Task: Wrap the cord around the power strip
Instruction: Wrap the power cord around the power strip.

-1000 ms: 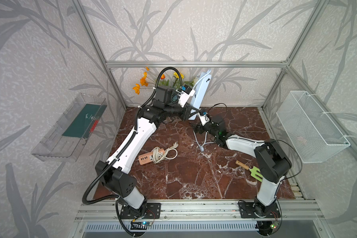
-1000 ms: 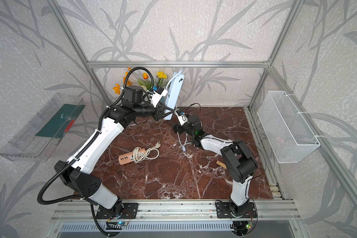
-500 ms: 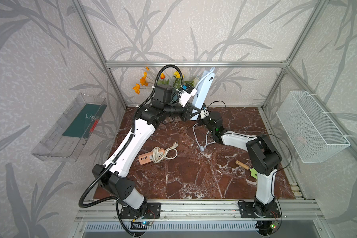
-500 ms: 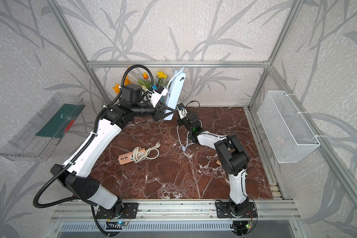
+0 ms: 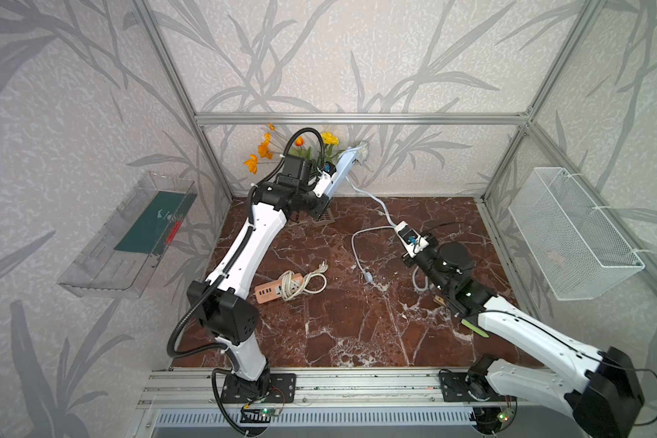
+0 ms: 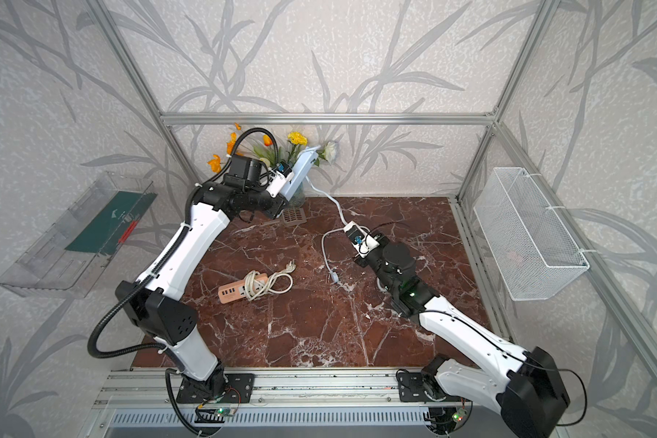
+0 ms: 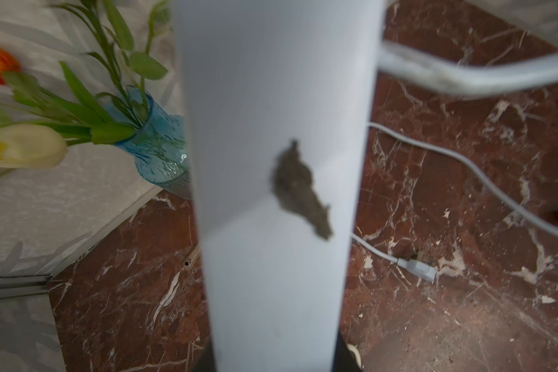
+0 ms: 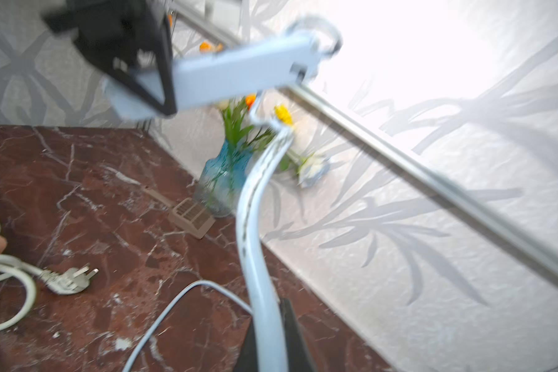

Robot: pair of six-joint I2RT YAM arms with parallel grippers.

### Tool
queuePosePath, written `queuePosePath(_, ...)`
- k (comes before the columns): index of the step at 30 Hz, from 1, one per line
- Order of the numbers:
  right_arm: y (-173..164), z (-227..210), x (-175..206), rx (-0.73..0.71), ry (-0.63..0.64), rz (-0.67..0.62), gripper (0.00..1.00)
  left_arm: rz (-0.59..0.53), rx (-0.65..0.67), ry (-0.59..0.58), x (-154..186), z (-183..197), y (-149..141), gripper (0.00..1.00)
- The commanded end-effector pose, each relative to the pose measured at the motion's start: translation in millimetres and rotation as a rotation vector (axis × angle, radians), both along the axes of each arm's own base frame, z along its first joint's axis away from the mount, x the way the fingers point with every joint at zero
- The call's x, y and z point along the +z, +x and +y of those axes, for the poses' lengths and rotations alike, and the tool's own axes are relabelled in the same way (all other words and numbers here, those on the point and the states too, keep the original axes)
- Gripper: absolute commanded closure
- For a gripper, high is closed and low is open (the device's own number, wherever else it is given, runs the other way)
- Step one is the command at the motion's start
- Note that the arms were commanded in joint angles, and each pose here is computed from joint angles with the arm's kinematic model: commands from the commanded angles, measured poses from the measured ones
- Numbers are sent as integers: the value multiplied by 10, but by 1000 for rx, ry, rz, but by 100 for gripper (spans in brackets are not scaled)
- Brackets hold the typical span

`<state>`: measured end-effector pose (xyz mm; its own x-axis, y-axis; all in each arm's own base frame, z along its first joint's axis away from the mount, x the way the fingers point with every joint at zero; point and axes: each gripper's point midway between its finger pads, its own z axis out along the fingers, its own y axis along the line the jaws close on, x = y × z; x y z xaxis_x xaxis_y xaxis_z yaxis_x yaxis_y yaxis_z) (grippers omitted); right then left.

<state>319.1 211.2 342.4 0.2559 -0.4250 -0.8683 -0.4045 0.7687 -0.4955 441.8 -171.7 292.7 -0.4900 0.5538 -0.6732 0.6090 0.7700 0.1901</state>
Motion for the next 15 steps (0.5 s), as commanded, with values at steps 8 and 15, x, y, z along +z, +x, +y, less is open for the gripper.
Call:
queuePosePath(8,344,471,1491,210,-135,-190,100,172,-706,188,-886,-1041,-1353,100)
queuePosePath(15,1003,178,1095,319,-94,81,100,74,-913,-119,-180,-1347,-2045,100)
